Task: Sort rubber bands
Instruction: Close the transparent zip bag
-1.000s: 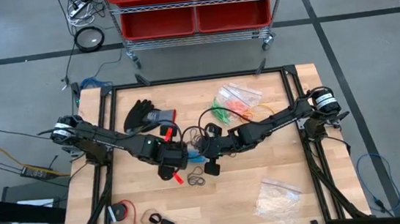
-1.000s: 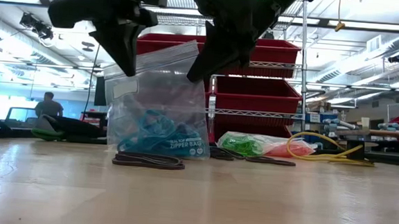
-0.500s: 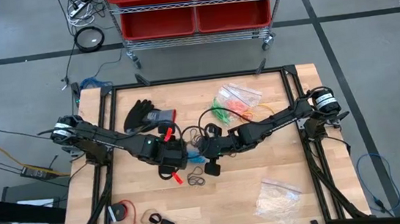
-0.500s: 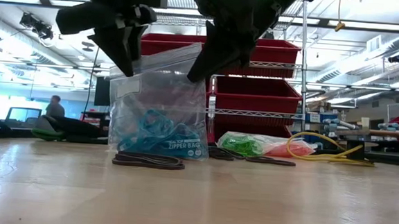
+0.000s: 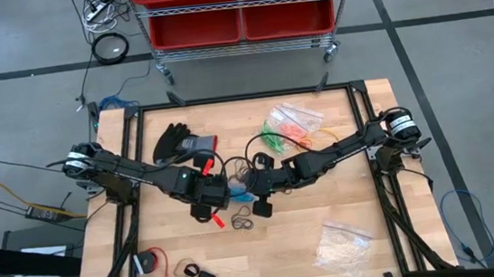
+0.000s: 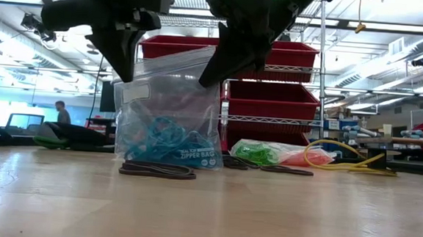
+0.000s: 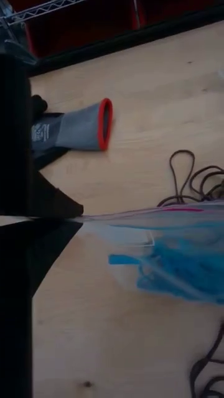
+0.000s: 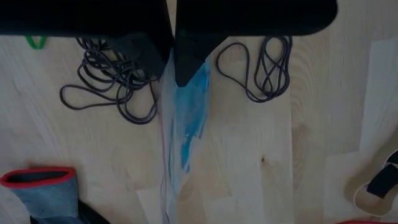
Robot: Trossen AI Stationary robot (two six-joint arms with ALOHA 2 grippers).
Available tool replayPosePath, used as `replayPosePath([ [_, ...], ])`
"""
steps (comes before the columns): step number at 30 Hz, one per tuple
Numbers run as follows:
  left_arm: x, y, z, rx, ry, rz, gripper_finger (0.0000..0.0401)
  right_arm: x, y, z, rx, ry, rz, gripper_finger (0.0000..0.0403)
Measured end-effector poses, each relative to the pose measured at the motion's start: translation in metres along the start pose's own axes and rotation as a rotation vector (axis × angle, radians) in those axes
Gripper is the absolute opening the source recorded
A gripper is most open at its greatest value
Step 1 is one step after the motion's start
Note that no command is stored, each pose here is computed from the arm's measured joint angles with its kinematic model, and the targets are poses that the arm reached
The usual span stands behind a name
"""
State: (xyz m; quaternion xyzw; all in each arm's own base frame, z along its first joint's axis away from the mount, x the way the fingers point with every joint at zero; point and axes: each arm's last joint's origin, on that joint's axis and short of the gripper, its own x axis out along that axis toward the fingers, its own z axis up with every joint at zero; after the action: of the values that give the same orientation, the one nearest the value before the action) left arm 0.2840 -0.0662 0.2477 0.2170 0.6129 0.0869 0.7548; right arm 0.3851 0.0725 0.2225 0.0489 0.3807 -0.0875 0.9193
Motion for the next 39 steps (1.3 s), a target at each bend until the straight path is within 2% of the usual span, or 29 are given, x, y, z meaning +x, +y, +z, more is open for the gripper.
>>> replayPosePath([
  [9,0.0,0.001,0.001,-0.034,-0.01,0.001,0.0015,0.0,0.0,0.0,-0.005,0.0,0.0,0.0],
  [16,-0.001,0.002,0.01,-0.072,-0.089,0.003,0.0071,0.0,0.0,0.0,-0.005,0.0,0.001,0.0],
  [23,-0.002,0.002,0.015,-0.055,-0.14,0.004,0.0137,0.0,0.0,0.0,-0.008,0.001,0.007,0.0],
  [32,-0.002,0.007,0.028,-0.091,-0.255,0.006,0.017,0.0,0.001,0.003,-0.016,-0.026,0.017,0.0],
  [35,0.0,0.01,0.029,-0.093,-0.258,-0.032,0.017,0.0,0.001,0.003,-0.017,-0.026,0.016,0.0],
  [39,0.009,0.016,0.028,-0.101,-0.232,-0.16,0.0164,0.0,0.001,0.003,-0.019,-0.025,0.016,0.0],
])
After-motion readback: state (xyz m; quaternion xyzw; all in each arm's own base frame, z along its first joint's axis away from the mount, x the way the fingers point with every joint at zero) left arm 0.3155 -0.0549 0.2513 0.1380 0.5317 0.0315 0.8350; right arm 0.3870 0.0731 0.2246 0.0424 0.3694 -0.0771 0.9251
